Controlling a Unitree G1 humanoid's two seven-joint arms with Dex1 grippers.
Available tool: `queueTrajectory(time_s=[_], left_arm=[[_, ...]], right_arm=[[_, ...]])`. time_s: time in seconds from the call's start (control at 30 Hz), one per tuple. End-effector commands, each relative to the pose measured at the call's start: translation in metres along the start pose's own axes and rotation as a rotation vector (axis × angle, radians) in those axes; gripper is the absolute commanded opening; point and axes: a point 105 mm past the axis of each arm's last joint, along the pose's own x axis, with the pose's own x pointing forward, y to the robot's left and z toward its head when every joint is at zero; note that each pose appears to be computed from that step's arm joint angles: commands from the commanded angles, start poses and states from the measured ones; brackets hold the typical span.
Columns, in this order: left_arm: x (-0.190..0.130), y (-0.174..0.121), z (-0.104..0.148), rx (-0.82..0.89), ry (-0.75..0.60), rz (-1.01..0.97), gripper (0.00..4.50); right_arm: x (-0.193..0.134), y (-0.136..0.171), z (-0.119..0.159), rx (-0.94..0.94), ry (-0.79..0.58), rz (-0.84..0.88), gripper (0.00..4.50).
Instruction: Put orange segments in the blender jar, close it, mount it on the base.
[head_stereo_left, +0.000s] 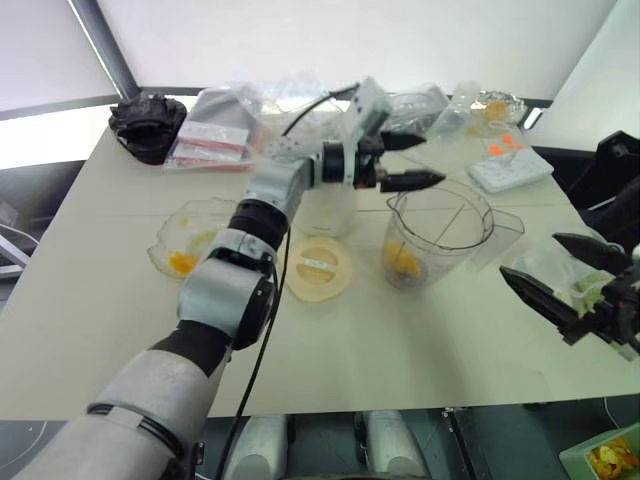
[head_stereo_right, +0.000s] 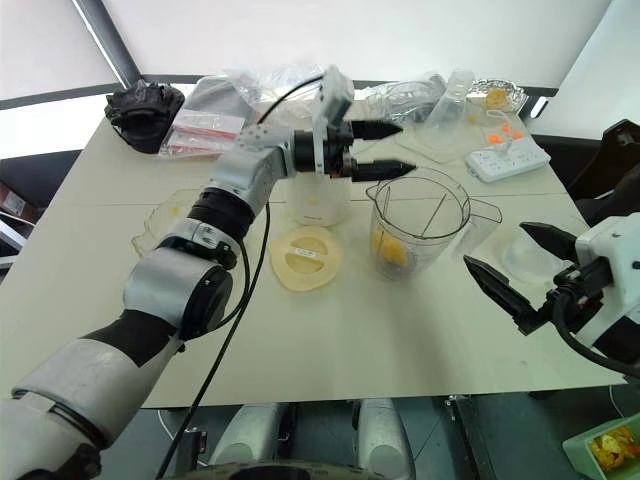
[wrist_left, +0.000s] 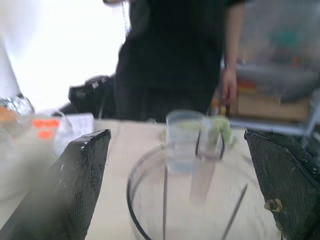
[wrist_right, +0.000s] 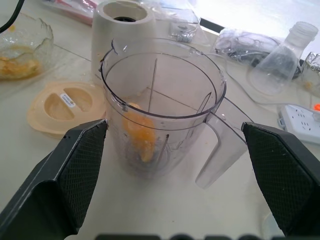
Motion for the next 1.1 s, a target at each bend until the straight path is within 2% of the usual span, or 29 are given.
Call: queueTrajectory(time_s=[0.03,0.17,0.33,0.4,0.47,0.63,0.77,0.97,1.1], left_arm=[[-0.009,-0.001,0.026,-0.009,-0.095,0.029,4.45],[-0.036,0.000,0.027,0.001,-0.088,0.088,4.45],[-0.082,0.000,0.013,-0.054,-0.028,0.171,4.45],[-0.112,-0.005,-0.007,-0.055,0.067,0.213,4.45],[-0.129,-0.013,-0.025,-0.035,0.148,0.239,4.45],[-0.143,-0.045,-0.069,-0.036,0.277,0.258,4.45],[-0.151,-0.054,-0.093,-0.060,0.319,0.306,4.45],[-0.152,-0.073,-0.116,-0.096,0.355,0.264,4.45],[-0.145,-0.084,-0.120,-0.105,0.342,0.236,4.45]], right_arm=[[-0.003,0.005,0.003,-0.013,0.000,0.009,4.50],[-0.006,0.004,-0.006,0.006,0.039,0.004,4.50],[-0.010,-0.005,-0.016,0.022,0.074,-0.043,4.50],[-0.014,-0.015,-0.028,0.029,0.106,-0.113,4.50],[-0.019,-0.024,-0.037,0.038,0.122,-0.171,4.50],[-0.039,-0.049,-0.063,0.091,0.137,-0.325,4.50],[-0.051,-0.067,-0.083,0.142,0.153,-0.454,4.50],[-0.049,-0.087,-0.097,0.206,0.139,-0.560,4.50],[-0.043,-0.108,-0.106,0.195,0.159,-0.628,4.50]])
